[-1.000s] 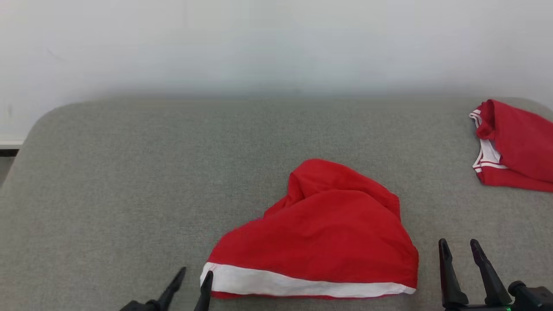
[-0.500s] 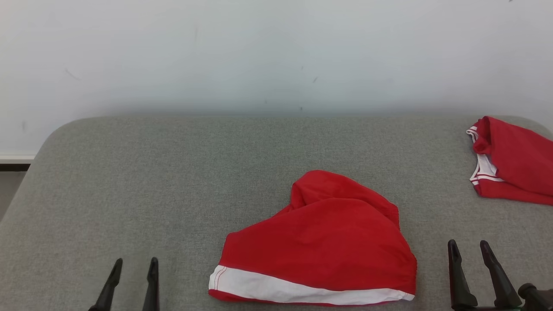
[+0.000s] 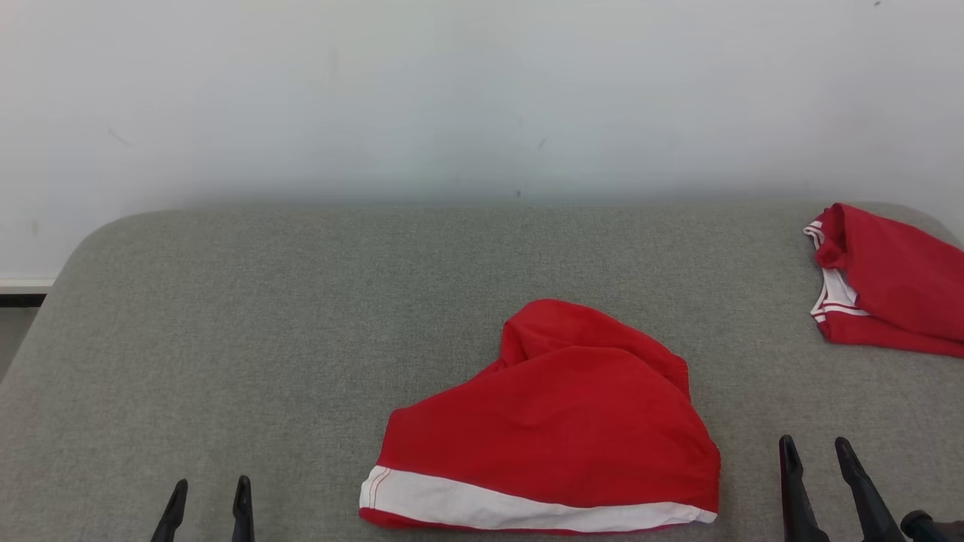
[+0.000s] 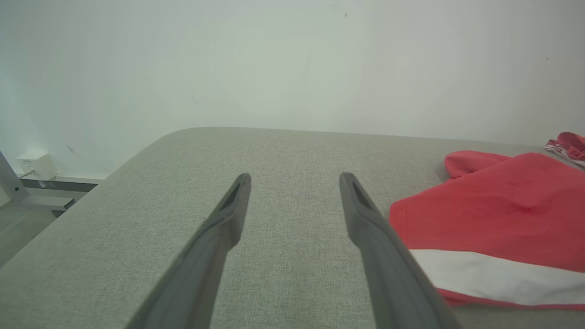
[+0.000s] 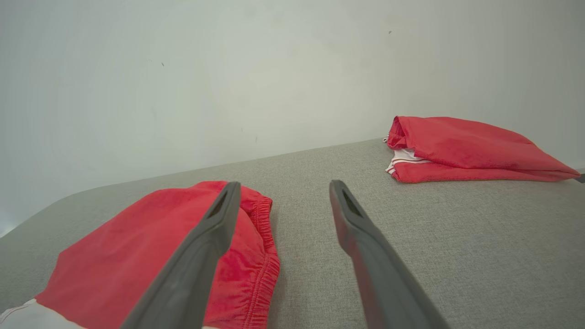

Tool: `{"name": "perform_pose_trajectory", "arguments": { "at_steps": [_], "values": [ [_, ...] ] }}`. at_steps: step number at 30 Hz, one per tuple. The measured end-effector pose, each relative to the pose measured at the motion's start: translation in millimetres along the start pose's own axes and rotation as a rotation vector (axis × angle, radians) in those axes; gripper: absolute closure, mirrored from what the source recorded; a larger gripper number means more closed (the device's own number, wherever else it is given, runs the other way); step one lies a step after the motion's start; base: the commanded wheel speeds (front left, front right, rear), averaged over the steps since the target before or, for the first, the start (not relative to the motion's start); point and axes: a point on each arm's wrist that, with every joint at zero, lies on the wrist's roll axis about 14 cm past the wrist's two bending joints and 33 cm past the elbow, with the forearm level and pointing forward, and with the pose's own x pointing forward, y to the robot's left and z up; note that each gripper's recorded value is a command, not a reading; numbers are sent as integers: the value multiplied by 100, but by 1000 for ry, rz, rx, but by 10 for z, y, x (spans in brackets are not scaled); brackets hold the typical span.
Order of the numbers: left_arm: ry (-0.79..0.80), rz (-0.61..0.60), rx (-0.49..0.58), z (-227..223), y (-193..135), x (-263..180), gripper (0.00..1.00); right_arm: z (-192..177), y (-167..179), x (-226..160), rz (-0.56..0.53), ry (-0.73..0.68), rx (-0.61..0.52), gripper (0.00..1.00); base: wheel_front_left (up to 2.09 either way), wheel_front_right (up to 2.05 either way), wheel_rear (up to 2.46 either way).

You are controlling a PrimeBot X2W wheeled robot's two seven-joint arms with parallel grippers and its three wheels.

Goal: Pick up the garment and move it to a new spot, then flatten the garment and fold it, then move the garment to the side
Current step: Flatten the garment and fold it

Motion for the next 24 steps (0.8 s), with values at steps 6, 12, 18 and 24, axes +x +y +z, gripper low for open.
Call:
{"name": "perform_pose_trajectory", "arguments": {
  "at_steps": [6,12,18,24],
  "values": [
    [15,-21,-5,-53,-56,16,0,-18,34,-5,8,4,0,0,0,0,0],
    [11,-39,2,-38,-83,50,0,-35,46,-16,12,10,1,0,0,0,0],
    [4,-46,5,-12,-90,75,0,-33,42,-22,10,9,1,0,0,0,0],
    [3,-44,-2,-14,-92,71,0,-74,86,-35,22,22,5,0,0,0,0]
  ]
}}
